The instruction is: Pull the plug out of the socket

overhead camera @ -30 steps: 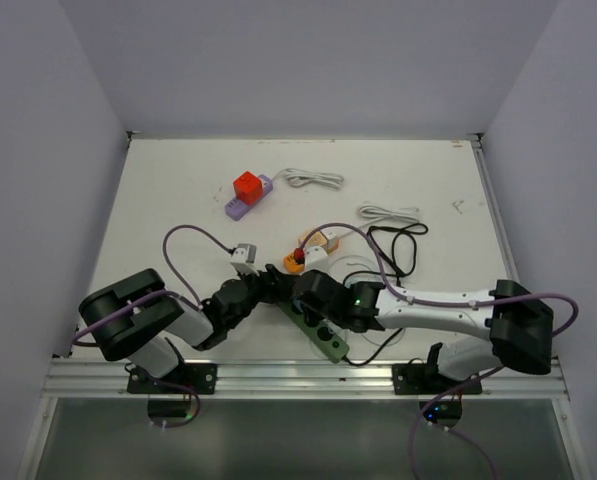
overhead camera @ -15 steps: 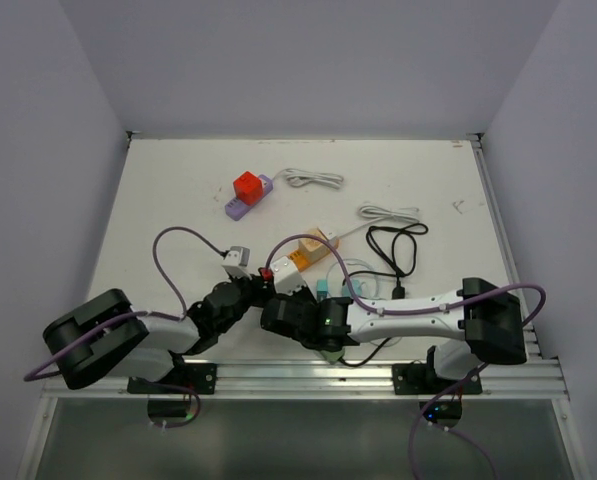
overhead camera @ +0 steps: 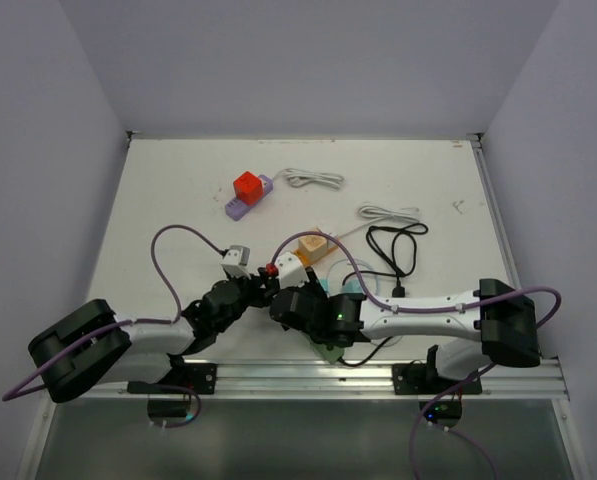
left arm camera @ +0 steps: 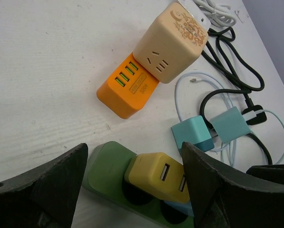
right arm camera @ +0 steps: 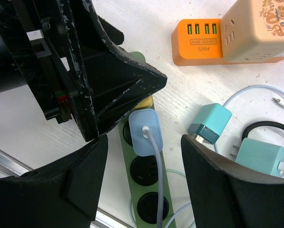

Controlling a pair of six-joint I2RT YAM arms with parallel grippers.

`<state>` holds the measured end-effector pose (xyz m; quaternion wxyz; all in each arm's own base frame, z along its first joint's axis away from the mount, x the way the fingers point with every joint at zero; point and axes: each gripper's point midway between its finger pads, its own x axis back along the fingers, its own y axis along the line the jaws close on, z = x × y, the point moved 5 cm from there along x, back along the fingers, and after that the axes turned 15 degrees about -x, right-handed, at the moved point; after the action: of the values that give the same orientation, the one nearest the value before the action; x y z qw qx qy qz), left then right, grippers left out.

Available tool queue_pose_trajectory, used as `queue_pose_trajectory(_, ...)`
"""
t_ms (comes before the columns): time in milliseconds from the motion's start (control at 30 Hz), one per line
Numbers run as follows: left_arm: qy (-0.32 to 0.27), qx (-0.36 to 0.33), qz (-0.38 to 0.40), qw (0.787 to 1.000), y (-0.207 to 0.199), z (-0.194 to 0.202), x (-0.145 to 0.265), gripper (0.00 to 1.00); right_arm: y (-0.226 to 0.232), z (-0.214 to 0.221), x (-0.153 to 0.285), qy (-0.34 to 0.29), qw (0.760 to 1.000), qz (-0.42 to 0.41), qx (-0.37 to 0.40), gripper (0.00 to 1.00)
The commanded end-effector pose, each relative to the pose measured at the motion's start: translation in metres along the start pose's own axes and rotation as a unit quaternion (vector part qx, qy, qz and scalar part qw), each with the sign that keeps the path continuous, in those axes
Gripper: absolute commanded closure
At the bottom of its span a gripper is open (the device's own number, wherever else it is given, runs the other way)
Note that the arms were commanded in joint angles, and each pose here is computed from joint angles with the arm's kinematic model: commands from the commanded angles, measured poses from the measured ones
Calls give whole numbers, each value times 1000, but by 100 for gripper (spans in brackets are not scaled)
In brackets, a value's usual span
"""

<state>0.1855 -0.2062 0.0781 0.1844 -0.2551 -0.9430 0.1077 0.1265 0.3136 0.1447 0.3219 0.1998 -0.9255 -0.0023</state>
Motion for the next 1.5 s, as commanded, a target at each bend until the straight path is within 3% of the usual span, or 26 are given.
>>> queue_pose_trajectory(0,111,-79,-34,990,24,44,12,17,6,-19,-2,-17,999,-28,-38,32)
queue_pose_trajectory(267,104,-94,-26,990,13,26,0,13,-5,-4,-26,20,998,-36,-55,38)
queue_pose_trajectory(400,95,-95,-21,991,6,14,-5,12,-1,2,-32,33,997,-50,-52,46)
queue_pose_trajectory(933,58,-85,-27,994,2,-15,2,7,0,19,-45,50,993,-72,-82,53)
queue_pose_trajectory(1033,58,-86,-31,994,3,-17,2,7,-1,19,-46,50,993,-69,-84,61)
queue_pose_trajectory(1267,49,-88,-35,994,5,-23,1,6,-2,19,-46,48,993,-68,-84,95)
queue_pose_trajectory(1467,38,-95,-42,994,7,-35,2,5,-4,20,-45,47,993,-67,-84,100)
